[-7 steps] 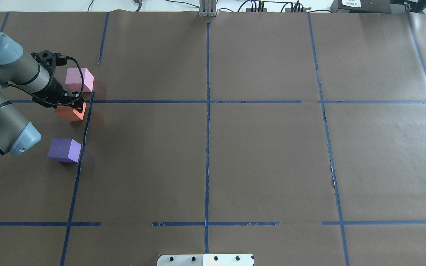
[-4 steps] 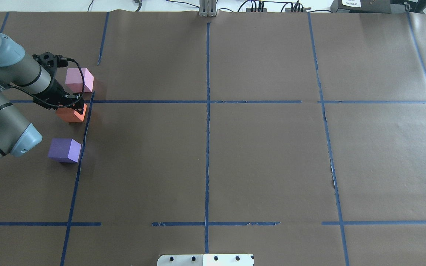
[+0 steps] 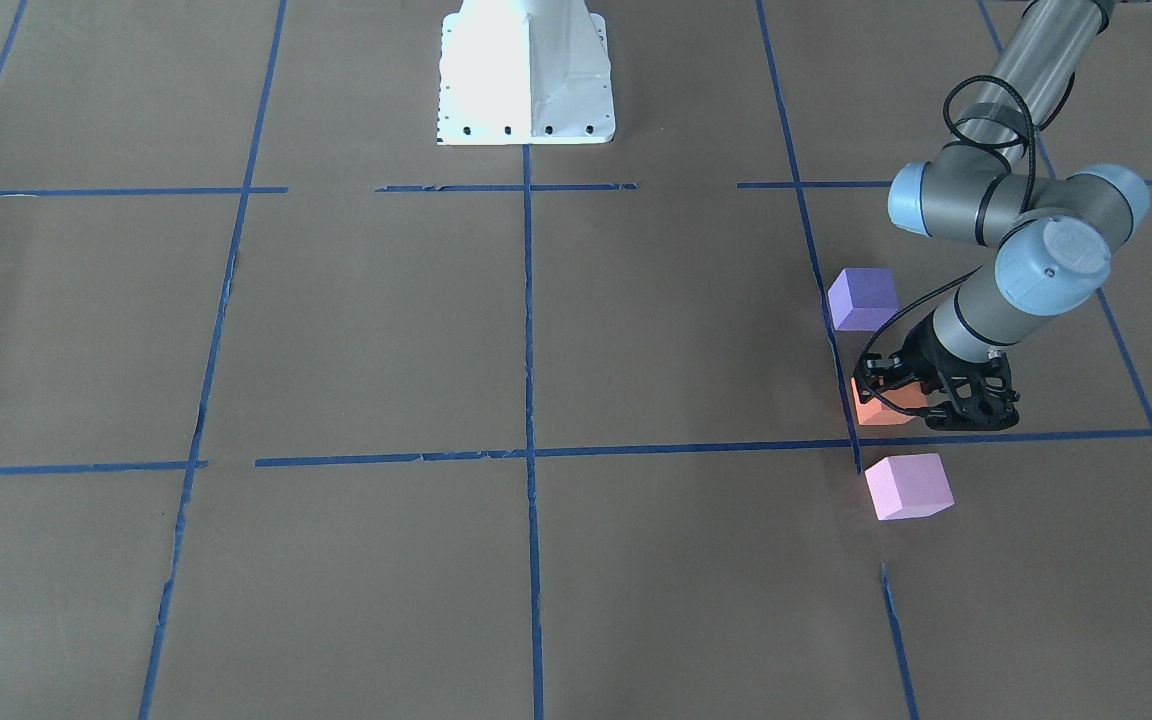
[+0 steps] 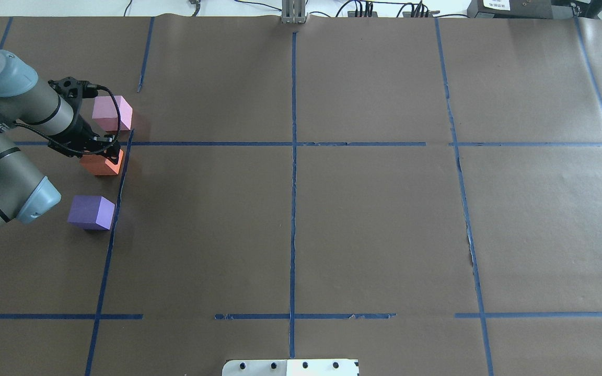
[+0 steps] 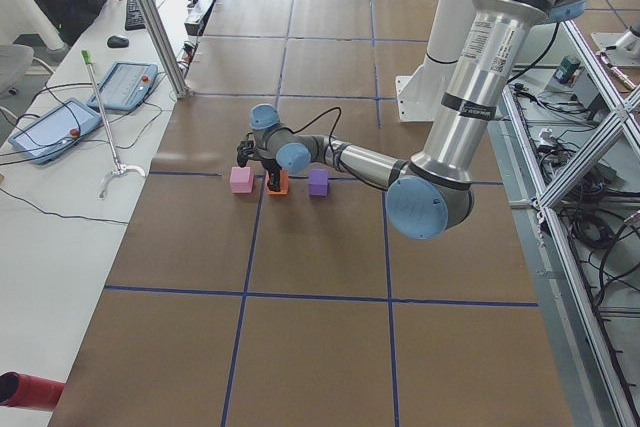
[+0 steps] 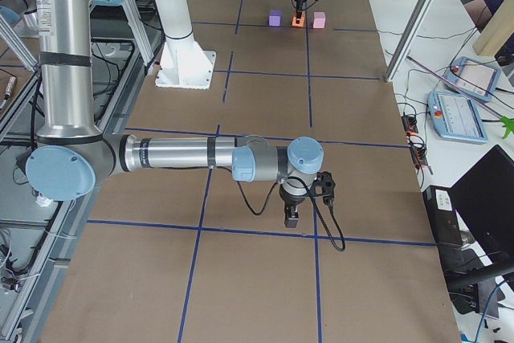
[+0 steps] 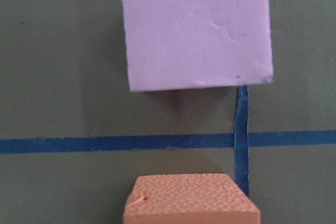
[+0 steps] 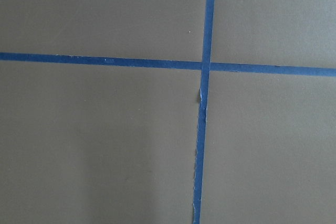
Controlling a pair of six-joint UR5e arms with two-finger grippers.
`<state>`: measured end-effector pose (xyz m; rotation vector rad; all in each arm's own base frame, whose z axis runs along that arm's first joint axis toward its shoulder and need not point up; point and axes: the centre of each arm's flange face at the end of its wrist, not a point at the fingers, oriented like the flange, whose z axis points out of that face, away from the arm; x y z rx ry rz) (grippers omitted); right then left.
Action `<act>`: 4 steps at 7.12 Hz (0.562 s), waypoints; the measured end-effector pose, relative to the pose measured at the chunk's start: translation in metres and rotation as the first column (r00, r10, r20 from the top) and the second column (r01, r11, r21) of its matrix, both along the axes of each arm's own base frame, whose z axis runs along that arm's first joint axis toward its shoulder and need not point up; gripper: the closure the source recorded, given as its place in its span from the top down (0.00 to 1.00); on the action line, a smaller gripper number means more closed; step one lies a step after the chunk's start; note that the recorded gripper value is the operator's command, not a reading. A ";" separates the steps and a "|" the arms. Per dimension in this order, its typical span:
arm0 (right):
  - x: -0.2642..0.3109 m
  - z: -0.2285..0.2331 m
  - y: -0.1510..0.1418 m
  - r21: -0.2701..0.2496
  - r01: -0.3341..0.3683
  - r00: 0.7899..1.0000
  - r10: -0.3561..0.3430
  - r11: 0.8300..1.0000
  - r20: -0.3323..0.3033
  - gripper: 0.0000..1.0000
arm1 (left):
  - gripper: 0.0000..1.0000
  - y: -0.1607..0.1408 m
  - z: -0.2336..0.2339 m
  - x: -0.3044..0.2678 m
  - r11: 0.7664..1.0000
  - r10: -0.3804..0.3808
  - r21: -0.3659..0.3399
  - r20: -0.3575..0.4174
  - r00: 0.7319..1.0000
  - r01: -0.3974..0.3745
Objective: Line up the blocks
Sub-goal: 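Lower the orange cube between the pink and purple cubes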
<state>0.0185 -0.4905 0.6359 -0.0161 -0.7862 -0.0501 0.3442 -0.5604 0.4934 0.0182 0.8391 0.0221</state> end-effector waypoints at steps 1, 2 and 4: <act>0.000 0.000 0.000 0.000 0.000 1.000 0.000 1.000 0.000 1.00 | 0.98 0.000 0.000 0.000 1.000 0.001 -0.001 0.000 1.000 -0.001; 0.000 0.000 0.000 -0.001 0.000 1.000 0.000 1.000 0.000 1.00 | 0.99 0.000 0.001 0.001 1.000 0.001 -0.001 0.001 1.000 -0.001; 0.000 0.000 0.000 0.000 0.000 1.000 0.000 1.000 0.000 1.00 | 1.00 0.000 0.000 0.001 1.000 0.001 0.001 0.001 1.000 -0.001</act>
